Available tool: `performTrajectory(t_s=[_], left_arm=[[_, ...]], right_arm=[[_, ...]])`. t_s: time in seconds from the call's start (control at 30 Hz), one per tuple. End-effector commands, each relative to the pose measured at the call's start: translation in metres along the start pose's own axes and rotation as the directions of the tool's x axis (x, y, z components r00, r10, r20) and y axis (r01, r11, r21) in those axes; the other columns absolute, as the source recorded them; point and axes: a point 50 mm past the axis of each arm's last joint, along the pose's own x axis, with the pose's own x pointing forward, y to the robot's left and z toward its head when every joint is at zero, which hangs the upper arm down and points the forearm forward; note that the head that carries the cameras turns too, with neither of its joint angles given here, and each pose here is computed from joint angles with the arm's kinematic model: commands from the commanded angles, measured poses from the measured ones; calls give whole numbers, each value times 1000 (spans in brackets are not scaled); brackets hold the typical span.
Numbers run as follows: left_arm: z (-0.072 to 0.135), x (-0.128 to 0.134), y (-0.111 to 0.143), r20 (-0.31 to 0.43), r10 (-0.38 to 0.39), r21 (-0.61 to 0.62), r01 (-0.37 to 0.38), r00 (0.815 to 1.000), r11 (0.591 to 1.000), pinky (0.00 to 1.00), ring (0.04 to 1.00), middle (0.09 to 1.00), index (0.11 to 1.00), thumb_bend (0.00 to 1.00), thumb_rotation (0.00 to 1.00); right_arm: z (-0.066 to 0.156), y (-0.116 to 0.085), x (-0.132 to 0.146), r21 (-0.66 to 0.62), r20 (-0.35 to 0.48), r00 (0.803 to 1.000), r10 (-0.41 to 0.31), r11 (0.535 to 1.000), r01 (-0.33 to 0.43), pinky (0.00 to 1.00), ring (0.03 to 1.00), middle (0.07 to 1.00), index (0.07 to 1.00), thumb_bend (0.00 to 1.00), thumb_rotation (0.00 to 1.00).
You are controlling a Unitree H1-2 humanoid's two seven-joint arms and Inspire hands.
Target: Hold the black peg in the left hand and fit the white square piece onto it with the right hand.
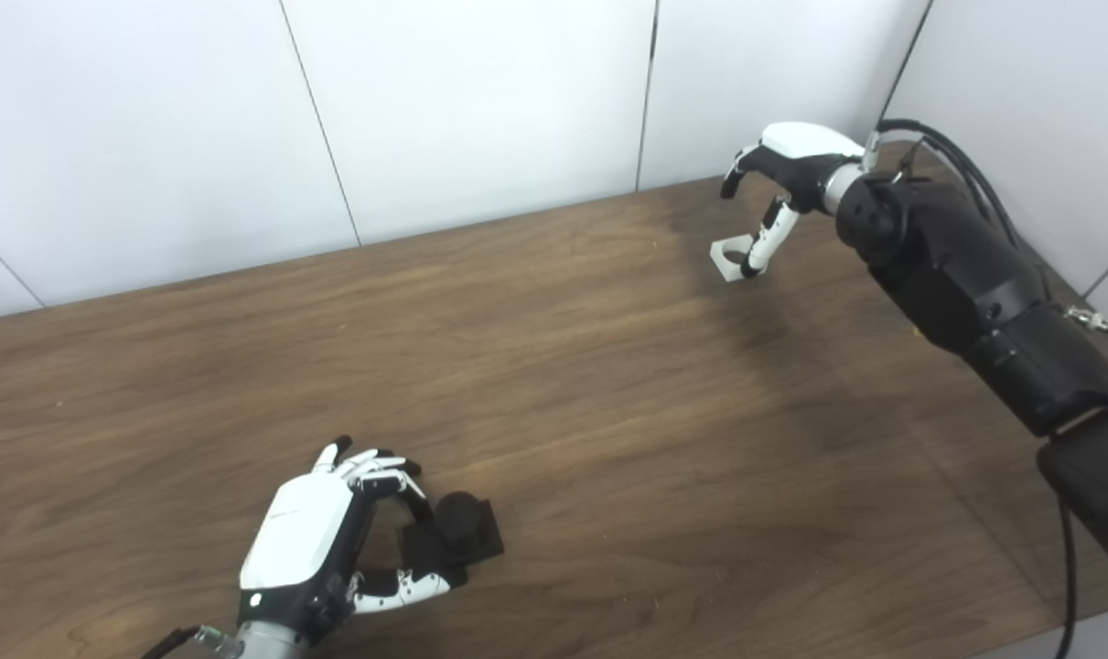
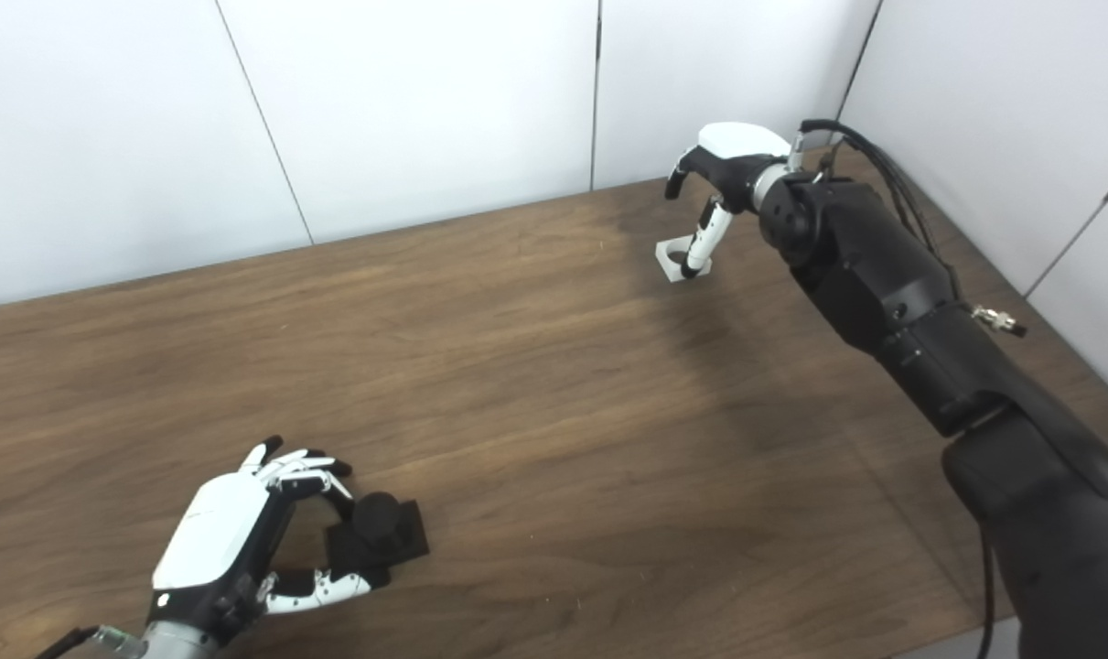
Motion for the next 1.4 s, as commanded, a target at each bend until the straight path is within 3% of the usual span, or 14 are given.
performTrajectory(t_s=[0.0, 0.63, 1.37], left_arm=[[0, -3, 3, -7, -2, 14, 2, 1000, 1000, 1000, 851, 762, 485, 520, 47], [1, -3, 3, -3, -5, 11, 5, 1000, 1000, 1000, 850, 762, 485, 521, 48], [3, -3, 0, 4, -1, 8, 1, 1000, 1000, 1000, 849, 758, 485, 521, 47]], right_arm=[[-1, -37, 0, -41, -9, 997, -78, 996, 78, 1000, 1000, 923, 720, 915, 142], [-5, -9, 0, -45, -31, 999, -37, 998, 36, 1000, 999, 913, 732, 876, 148], [-1, -3, 3, -47, -26, 999, -37, 998, 35, 1000, 986, 899, 708, 855, 154]])
